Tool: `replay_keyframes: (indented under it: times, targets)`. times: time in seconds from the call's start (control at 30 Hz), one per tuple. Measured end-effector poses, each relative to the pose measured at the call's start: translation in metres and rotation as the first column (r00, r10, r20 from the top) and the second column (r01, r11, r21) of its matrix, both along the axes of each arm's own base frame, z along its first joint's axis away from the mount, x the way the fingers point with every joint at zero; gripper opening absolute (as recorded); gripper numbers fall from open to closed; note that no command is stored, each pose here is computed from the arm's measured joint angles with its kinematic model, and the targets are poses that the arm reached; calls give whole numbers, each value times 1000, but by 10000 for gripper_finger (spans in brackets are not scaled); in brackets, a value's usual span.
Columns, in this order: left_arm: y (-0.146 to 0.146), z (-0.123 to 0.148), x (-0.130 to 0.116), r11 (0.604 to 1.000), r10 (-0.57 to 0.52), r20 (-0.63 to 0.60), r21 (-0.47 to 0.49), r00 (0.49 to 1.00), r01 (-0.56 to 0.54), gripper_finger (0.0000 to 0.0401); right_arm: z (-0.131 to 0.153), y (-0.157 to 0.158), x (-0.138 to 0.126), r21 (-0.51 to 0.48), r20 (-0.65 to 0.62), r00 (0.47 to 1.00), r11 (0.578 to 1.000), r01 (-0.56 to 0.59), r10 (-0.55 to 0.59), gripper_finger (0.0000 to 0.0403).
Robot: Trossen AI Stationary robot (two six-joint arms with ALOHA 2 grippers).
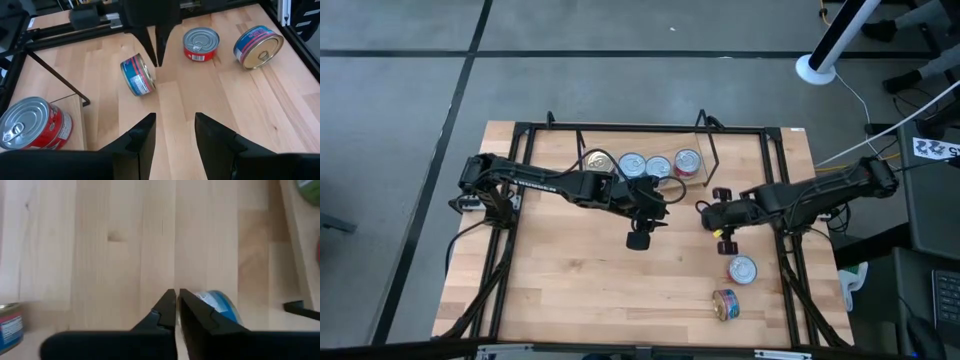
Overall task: Stack canned seafood by type on shelf
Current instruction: Stack the blue and pink tuna can on top of the other blue tuna cans on the shelf
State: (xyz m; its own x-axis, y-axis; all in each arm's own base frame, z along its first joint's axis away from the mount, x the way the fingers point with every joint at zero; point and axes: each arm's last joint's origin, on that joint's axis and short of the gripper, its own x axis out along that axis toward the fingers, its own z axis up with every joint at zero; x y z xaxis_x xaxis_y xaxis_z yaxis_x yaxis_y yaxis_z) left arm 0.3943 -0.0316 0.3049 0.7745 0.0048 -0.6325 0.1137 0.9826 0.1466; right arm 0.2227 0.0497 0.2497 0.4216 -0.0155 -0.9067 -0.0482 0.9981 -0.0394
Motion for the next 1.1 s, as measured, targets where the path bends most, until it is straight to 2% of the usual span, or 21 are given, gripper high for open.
replay_keyframes:
  times: [0.13, 0.3, 0.5, 0.6, 0.67, 0.8, 0.97, 1.1]
  targets:
    - [0, 0, 0, 1000, 2, 0, -2, 1000, -2, 131, 7, -3, 2, 2, 17, 1000, 1000, 10, -10, 58]
    - [0, 0, 0, 1000, 2, 0, -3, 1000, -2, 131, 6, -10, 2, -20, -7, 999, 999, 42, -42, 141]
    - [0, 0, 0, 1000, 2, 0, -3, 1000, -2, 131, 1, -26, 6, -160, -9, 988, 976, 148, -151, 251]
    - [0, 0, 0, 1000, 3, -2, -3, 1000, -3, 131, -2, -35, 8, -158, -39, 986, 975, 157, -165, 287]
    - [0, 0, 0, 1000, 3, -6, -3, 1000, -3, 131, -3, -39, 7, -103, -78, 987, 986, 133, -141, 302]
    - [0, 0, -1, 1000, 3, -9, -3, 1000, -3, 131, -6, -46, 5, -12, -142, 990, 1000, 17, -19, 314]
    - [0, -1, -1, 1000, 4, -10, -4, 1000, -4, 131, -7, -53, 0, -15, -195, 978, 997, -82, 77, 311]
    - [0, -1, -1, 1000, 4, -10, -4, 1000, -4, 131, -7, -61, -1, -17, -201, 978, 998, -57, 52, 308]
